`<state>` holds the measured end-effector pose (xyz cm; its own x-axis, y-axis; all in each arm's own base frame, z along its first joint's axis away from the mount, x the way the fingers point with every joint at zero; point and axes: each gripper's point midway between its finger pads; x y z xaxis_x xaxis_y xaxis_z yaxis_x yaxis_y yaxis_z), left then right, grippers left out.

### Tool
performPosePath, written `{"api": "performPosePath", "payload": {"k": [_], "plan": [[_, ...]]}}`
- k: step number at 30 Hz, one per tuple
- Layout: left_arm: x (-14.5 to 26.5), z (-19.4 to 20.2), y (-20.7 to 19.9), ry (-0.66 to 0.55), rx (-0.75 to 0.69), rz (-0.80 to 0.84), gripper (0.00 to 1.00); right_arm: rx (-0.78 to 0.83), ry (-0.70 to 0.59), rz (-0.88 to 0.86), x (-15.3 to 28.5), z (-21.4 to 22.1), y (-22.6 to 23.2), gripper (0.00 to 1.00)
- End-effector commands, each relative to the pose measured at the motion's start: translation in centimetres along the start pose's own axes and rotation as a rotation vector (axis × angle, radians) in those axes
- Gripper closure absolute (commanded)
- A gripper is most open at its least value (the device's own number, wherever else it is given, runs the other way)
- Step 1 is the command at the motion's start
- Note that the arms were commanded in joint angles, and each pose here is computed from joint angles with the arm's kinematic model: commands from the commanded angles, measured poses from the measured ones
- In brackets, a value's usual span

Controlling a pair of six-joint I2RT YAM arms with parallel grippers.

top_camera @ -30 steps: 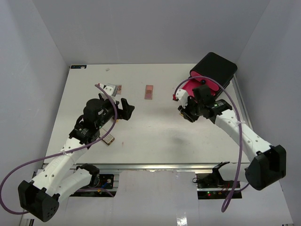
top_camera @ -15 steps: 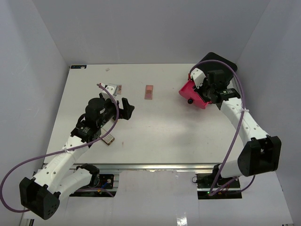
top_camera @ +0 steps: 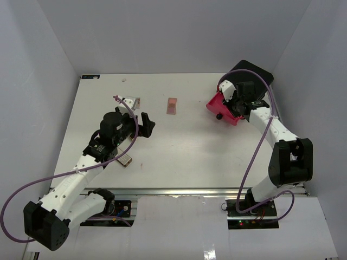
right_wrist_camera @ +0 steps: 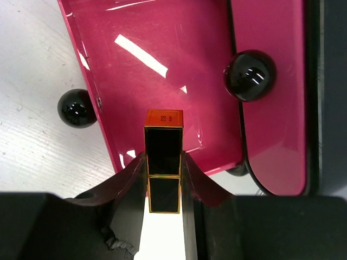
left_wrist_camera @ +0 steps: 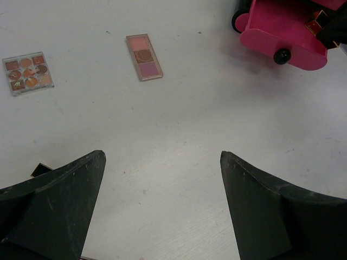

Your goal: Organize the makeup

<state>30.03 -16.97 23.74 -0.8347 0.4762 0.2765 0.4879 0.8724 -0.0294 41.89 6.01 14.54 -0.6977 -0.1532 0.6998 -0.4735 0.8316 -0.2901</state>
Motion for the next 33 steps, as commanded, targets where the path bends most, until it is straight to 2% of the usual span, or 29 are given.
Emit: {"api": "performPosePath", "payload": {"k": [1, 7, 12, 15, 17, 20, 22, 24, 28, 33], "plan": [[0.0, 0.4, 0.3, 0.013, -0.009, -0.013, 0.02, -0.001, -0.040, 0.035, -0.8, -1.0, -0.8, 0.62], [-0.2, 0.7, 0.2, 0.024, -0.009, -0.007, 0.02, -0.009, -0.047, 0.028, -0.8, -1.1, -0.6, 0.49], [-0.4, 1.0, 0.3, 0.035, -0.004, -0.011, 0.02, -0.031, -0.120, -0.014, 1.7, -2.8, 0.0, 0.43], [-0.8, 1.7, 0.5, 0.060, 0.016, -0.023, 0.02, -0.027, -0.219, -0.174, 5.4, -4.6, 2.6, 0.34], [-1.2, 2.5, 0.7, 0.095, 0.042, -0.041, 0.02, 0.008, -0.281, -0.408, 8.4, -4.7, 6.8, 0.27], [-2.5, 4.8, 0.9, 0.195, 0.099, -0.059, 0.02, 0.058, -0.369, -0.656, 12.6, -3.9, 11.6, 0.24], [-3.1, 6.1, 1.7, 0.247, 0.172, -0.083, 0.02, 0.066, -0.402, -0.754, 13.8, -2.9, 13.6, 0.24], [-3.6, 8.1, 2.7, 0.335, 0.273, -0.127, 0.02, 0.064, -0.444, -0.834, 14.9, -1.1, 15.1, 0.24], [-4.2, 10.5, 5.3, 0.450, 0.470, -0.274, 0.02, 0.012, -0.486, -0.829, 15.6, 0.3, 14.2, 0.22], [-3.6, 13.2, 9.4, 0.522, 0.571, -0.538, 0.02, -0.015, -0.486, -0.823, 15.6, 0.6, 13.9, 0.21]]}}
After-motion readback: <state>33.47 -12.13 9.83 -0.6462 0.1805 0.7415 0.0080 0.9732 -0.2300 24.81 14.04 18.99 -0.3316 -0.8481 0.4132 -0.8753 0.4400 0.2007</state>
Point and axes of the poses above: each gripper's point midway between its finger pads, its own x axis back along the fingers, its own y axis along the line the jaws close on, z = x × y, and after that the axes turned 10 degrees about -x, right-handed
